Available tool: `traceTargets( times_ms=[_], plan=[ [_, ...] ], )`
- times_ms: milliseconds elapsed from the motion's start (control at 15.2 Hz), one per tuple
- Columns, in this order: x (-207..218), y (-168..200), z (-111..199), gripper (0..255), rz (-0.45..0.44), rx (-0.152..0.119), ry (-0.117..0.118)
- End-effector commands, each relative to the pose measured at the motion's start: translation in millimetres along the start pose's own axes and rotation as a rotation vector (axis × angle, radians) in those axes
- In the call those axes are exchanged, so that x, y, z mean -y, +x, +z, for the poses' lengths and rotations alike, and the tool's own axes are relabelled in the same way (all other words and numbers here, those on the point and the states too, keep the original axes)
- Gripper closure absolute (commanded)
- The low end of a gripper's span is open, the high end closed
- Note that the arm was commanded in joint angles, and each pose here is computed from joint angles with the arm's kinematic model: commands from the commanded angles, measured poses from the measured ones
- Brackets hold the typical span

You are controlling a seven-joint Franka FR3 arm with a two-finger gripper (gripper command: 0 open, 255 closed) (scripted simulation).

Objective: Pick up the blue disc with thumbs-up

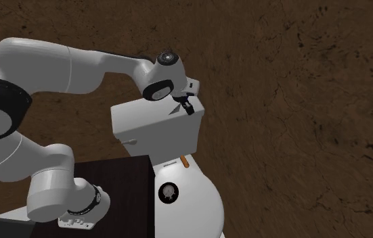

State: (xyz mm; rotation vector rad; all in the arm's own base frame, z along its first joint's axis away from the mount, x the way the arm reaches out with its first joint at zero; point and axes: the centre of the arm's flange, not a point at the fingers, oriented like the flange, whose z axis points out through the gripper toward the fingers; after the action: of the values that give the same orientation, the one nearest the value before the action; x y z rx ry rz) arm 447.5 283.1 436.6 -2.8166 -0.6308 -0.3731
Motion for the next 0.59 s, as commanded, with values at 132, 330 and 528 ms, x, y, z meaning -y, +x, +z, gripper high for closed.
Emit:
traceTargets(
  times_ms=[132,330,528],
  plan=[
    [31.2,25.0,27.4,0,-0.061,-0.028,0.026],
    [33.2,24.6,40.4,0,-0.068,-0.031,0.029],
    [30.5,19.9,55.3,0,-0.068,-0.031,0.029]
  ],
)
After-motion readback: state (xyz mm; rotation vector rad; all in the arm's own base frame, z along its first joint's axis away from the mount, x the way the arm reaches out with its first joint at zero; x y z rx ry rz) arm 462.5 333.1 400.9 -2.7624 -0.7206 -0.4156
